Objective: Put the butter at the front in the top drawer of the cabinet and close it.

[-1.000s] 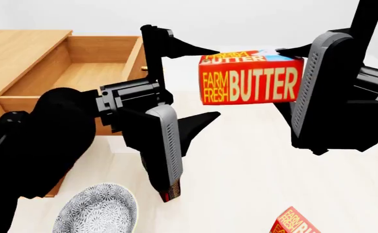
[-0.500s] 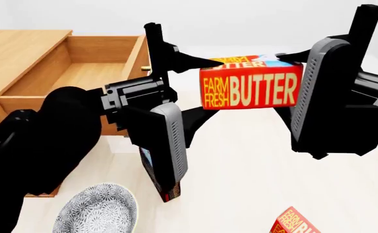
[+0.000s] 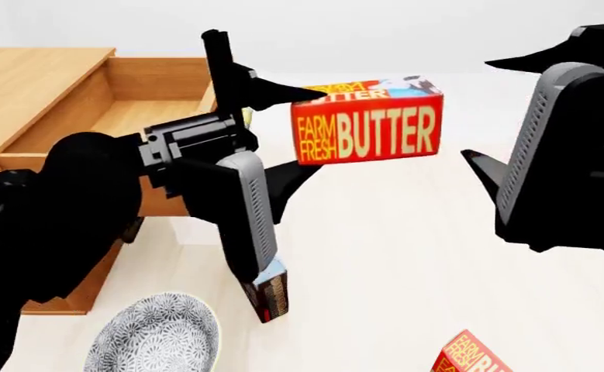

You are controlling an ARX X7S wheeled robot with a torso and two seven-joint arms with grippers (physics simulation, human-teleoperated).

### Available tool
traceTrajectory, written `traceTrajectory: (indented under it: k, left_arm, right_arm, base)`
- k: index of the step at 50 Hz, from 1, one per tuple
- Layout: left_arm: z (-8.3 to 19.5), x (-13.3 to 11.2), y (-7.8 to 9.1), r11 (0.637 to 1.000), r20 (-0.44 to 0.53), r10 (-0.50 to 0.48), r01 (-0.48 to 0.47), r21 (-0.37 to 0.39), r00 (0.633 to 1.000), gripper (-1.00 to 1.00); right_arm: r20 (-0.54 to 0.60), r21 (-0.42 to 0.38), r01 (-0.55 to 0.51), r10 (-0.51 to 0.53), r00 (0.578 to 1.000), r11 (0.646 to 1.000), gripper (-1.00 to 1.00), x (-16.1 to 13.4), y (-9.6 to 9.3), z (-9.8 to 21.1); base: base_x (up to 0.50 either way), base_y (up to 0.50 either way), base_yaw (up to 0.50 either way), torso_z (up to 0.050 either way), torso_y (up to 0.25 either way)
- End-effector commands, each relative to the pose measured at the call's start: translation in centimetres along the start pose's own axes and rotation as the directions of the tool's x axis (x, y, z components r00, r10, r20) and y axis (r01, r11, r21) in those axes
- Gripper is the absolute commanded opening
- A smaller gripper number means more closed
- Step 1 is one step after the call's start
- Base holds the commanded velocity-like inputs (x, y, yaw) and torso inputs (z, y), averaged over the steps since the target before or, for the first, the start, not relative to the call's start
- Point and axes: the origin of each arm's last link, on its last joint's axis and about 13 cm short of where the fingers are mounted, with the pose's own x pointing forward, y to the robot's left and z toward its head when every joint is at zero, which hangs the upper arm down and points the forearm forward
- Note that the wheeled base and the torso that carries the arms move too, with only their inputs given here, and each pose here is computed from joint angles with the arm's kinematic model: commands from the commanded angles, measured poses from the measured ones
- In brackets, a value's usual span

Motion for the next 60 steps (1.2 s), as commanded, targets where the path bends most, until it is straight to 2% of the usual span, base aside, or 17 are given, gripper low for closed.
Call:
traceTrajectory:
  k: [1, 6, 9, 13, 19, 23, 30, 33, 44, 48, 55, 60]
  left_arm:
    - [-1.3, -1.8, 1.6, 0.996, -0.075, 0.085, -0.085, 0.007, 0.994, -1.00]
    - [-1.5, -2.4, 2.3, 0.993, -0.102, 0.115, -0.114, 0.014, 0.988, -1.00]
    - [-1.7, -2.8, 3.0, 0.988, -0.143, 0.151, -0.153, -0.006, 0.978, -1.00]
    - [-1.8, -3.2, 3.8, 0.975, -0.204, 0.194, -0.211, -0.064, 0.960, -1.00]
    - [-2.2, -3.7, 4.7, 0.937, -0.318, 0.232, -0.299, -0.181, 0.919, -1.00]
    - [-2.4, -3.9, 5.3, 0.885, -0.410, 0.240, -0.373, -0.281, 0.880, -1.00]
    - [-2.8, -3.8, 6.0, 0.800, -0.511, 0.240, -0.466, -0.378, 0.825, -1.00]
    - [-2.9, -3.8, 5.9, 0.778, -0.549, 0.227, -0.489, -0.394, 0.804, -1.00]
    - [-2.6, -4.0, 6.6, 0.636, -0.668, 0.198, -0.612, -0.469, 0.718, -1.00]
    - [-2.2, -4.2, 6.9, 0.574, -0.703, 0.186, -0.656, -0.490, 0.687, -1.00]
    - [-2.2, -4.3, 7.4, 0.468, -0.746, 0.169, -0.719, -0.514, 0.644, -1.00]
    - [-2.3, -4.4, 7.6, 0.424, -0.760, 0.164, -0.741, -0.521, 0.629, -1.00]
  right_arm:
    - [-0.070, -0.004, 0.039, -0.039, 0.997, 0.999, 1.00, -1.6, 0.2, -0.8]
    - [-0.086, 0.002, 0.038, -0.038, 0.996, 0.999, 1.00, -2.0, 0.4, -1.0]
    - [-0.095, 0.009, 0.038, -0.037, 0.995, 0.999, 1.00, -2.0, 0.7, -1.1]
    - [-0.100, 0.016, 0.036, -0.034, 0.994, 0.999, 1.00, -2.0, 1.1, -1.2]
    - [-0.097, 0.029, 0.034, -0.031, 0.995, 0.999, 1.00, -1.8, 1.5, -1.2]
    - [-0.091, 0.040, 0.032, -0.028, 0.995, 0.999, 1.00, -1.5, 1.9, -1.2]
    - [-0.082, 0.054, 0.031, -0.026, 0.996, 0.998, 1.00, -0.9, 2.3, -1.2]
    - [-0.079, 0.056, 0.028, -0.024, 0.997, 0.998, 1.00, -0.8, 2.4, -1.2]
    - [-0.079, 0.066, 0.025, -0.020, 0.997, 0.997, 1.00, -0.7, 2.7, -1.2]
    - [-0.078, 0.070, 0.025, -0.019, 0.997, 0.997, 1.00, -0.6, 2.8, -1.2]
    - [-0.077, 0.076, 0.021, -0.015, 0.997, 0.997, 1.00, -0.5, 3.0, -1.2]
    - [-0.075, 0.077, 0.018, -0.012, 0.997, 0.997, 1.00, -0.4, 3.0, -1.2]
  base:
    - [0.00, 0.00, 0.00, 0.000, 0.000]
    - [0.00, 0.00, 0.00, 0.002, 0.000]
    - [0.00, 0.00, 0.00, 0.000, 0.003]
    - [0.00, 0.00, 0.00, 0.000, 0.000]
    - [0.00, 0.00, 0.00, 0.000, 0.002]
    - [0.00, 0.00, 0.00, 0.000, 0.000]
    - [0.00, 0.00, 0.00, 0.001, 0.002]
    - [0.00, 0.00, 0.00, 0.000, 0.003]
    - [0.00, 0.00, 0.00, 0.000, 0.001]
    - [0.00, 0.00, 0.00, 0.003, 0.002]
    - [0.00, 0.00, 0.00, 0.000, 0.002]
    - [0.00, 0.00, 0.00, 0.000, 0.002]
